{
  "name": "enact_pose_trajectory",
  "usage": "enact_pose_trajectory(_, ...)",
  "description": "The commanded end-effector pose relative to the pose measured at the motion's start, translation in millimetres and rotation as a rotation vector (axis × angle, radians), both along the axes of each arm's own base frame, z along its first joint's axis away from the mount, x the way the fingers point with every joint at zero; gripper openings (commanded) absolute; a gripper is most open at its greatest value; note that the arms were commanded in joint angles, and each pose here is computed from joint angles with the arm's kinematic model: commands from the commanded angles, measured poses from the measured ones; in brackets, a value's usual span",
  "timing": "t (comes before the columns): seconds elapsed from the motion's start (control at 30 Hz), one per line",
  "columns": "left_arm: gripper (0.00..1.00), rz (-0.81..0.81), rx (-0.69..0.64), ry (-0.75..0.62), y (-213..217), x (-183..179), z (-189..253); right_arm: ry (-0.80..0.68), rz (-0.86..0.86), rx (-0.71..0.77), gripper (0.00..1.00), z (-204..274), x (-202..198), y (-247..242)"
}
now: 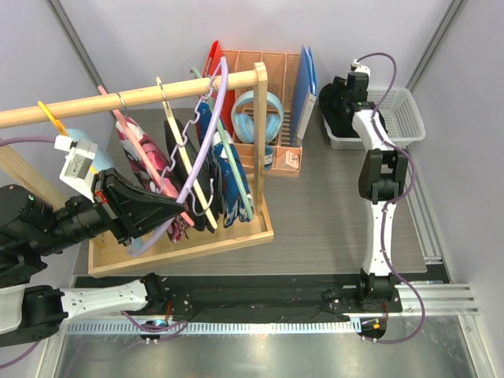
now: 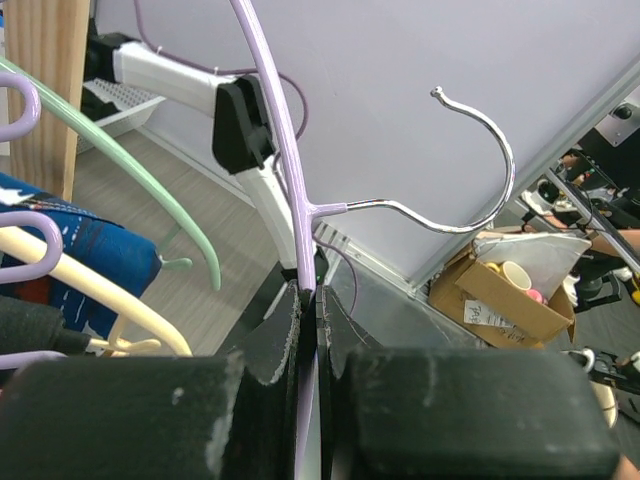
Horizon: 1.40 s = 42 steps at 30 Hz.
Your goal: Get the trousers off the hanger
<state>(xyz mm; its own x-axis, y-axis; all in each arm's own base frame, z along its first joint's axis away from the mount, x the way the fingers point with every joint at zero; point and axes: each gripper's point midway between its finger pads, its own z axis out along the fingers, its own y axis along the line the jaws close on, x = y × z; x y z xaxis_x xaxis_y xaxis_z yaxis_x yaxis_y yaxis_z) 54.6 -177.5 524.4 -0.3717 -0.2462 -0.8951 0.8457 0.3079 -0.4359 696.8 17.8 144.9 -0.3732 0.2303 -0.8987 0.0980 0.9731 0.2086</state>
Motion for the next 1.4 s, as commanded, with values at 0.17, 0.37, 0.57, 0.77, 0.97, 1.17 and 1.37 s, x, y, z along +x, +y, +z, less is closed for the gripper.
enact_pose_trajectory(0.17,0.00,-0.021,-0.153,0.062,10.8,-10.8,26.1,0.156,-0.265,0.160,0.79,119.0,-133.1,-15.9)
enact_pose_trajectory(0.37,0.00,-0.120,-0.274,0.135,1.0,-23.9,45.9,0.288,-0.272,0.018,0.80,133.0,-229.5,-3.0)
enact_pose_trajectory(0.57,0.00,-0.165,-0.368,0.204,-20.0,-19.4,58.9,0.259,-0.107,-0.018,0.81,149.5,-337.0,66.1)
enact_pose_trajectory(0.77,0.00,-0.167,-0.465,0.239,-34.1,-8.5,75.6,0.246,0.092,0.101,0.78,149.1,-436.8,117.6)
enact_pose_trajectory(0.97,0.00,-0.273,-0.541,0.262,-36.2,-22.2,94.9,0.219,0.275,0.272,0.77,156.6,-515.8,136.1)
enact_pose_trajectory(1.17,0.00,-0.371,-0.623,0.270,-49.7,-26.7,116.3,0.205,0.438,0.381,0.77,151.6,-551.1,141.2)
enact_pose_trajectory(1.37,0.00,-0.349,-0.668,0.307,-96.1,3.5,132.4,0.070,0.559,0.392,0.78,182.5,-567.8,132.0)
